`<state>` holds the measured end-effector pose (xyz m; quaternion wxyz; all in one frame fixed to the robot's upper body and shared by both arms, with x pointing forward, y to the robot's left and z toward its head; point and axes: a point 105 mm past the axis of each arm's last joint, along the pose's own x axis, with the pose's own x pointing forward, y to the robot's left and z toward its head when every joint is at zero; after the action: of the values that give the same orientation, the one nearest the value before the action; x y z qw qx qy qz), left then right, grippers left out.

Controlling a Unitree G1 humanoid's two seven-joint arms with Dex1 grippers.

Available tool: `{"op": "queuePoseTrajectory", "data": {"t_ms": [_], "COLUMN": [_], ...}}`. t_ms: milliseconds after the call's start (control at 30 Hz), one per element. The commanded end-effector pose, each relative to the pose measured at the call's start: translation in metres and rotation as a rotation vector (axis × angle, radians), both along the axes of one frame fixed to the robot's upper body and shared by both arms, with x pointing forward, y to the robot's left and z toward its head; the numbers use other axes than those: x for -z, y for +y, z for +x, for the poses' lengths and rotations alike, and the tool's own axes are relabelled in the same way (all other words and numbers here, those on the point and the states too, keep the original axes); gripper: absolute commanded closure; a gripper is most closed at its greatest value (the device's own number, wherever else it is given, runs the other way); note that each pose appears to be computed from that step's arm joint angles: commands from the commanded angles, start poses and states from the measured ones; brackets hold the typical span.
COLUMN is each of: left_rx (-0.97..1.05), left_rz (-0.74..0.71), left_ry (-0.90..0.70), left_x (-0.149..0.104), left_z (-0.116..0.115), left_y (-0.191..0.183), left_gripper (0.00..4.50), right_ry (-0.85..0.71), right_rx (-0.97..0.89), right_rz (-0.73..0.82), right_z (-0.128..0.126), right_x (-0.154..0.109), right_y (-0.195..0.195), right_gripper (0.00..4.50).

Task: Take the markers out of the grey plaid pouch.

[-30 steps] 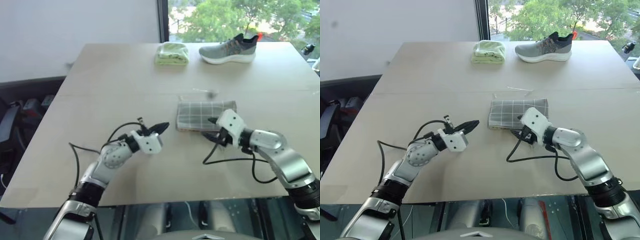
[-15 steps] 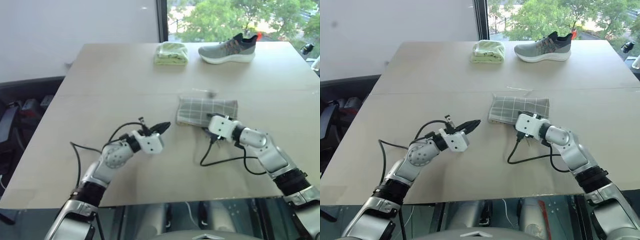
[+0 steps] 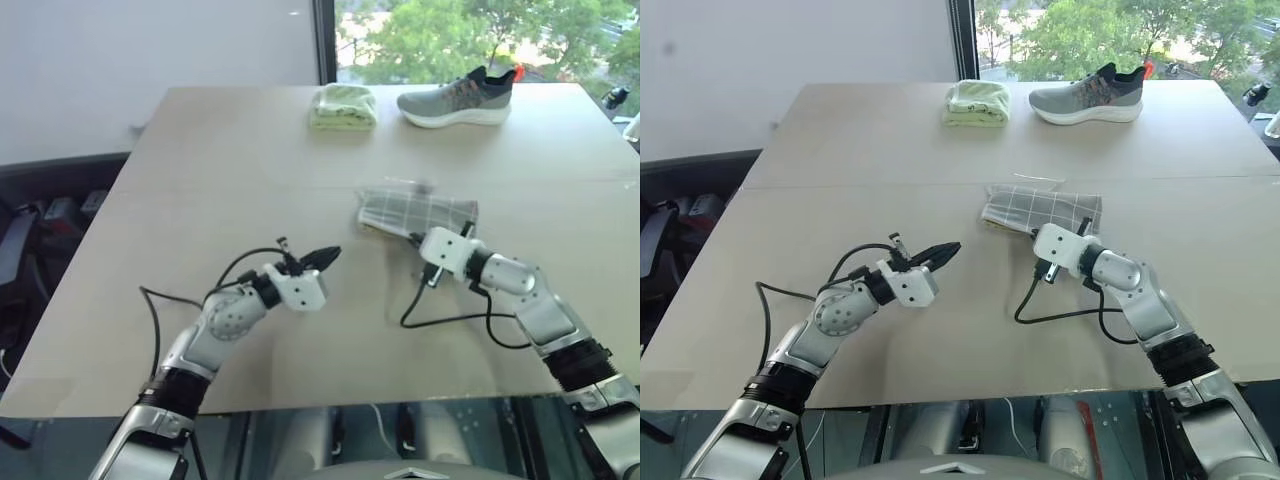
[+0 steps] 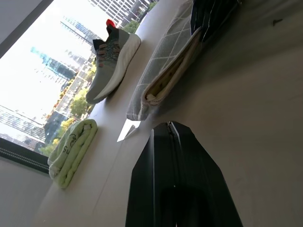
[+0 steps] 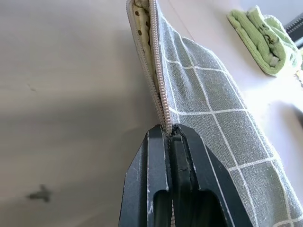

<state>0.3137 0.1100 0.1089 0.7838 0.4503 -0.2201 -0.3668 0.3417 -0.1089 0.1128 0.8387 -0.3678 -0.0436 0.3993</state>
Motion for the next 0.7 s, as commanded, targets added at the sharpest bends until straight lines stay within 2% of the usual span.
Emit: {"op": "queuePoseTrajectory", "data": {"t_ms": [33, 167, 200, 233, 300, 400, 500, 700], "left_rx": [-0.028, 0.041, 0.048, 0.055, 0.069, 0.089, 0.129, 0.221], "left_rz": [-0.067, -0.113, -0.132, -0.148, -0.165, -0.197, -0.212, -0.09], "left_ry": [-0.009, 0.025, 0.02, 0.023, 0.026, 0.058, 0.112, 0.121], "left_x": [-0.015, -0.023, -0.027, -0.03, -0.033, -0.035, -0.033, -0.02], "left_z": [0.008, 0.003, 0.002, 0.002, 0.002, 0.002, 0.001, -0.005], "left_y": [0.006, -0.001, 0.0, 0.0, -0.001, -0.005, -0.01, -0.022], "left_gripper": [4.5, 4.5, 4.12, 3.96, 3.37, 1.82, 1.82, 1.82], "right_ry": [-0.053, -0.032, -0.027, -0.02, -0.012, -0.009, -0.01, -0.009], "right_rx": [-0.095, -0.15, -0.159, -0.164, -0.162, -0.165, -0.173, -0.222], "right_rz": [0.041, 0.025, 0.012, 0.006, 0.001, -0.007, -0.01, -0.01], "right_z": [-0.016, -0.03, -0.034, -0.037, -0.039, -0.041, -0.043, -0.052], "right_x": [-0.027, -0.029, -0.028, -0.027, -0.027, -0.027, -0.028, -0.031], "right_y": [0.001, -0.004, -0.007, -0.009, -0.012, -0.015, -0.014, -0.009], "right_gripper": [4.45, 4.45, 4.5, 4.5, 4.5, 4.5, 4.5, 4.5]}}
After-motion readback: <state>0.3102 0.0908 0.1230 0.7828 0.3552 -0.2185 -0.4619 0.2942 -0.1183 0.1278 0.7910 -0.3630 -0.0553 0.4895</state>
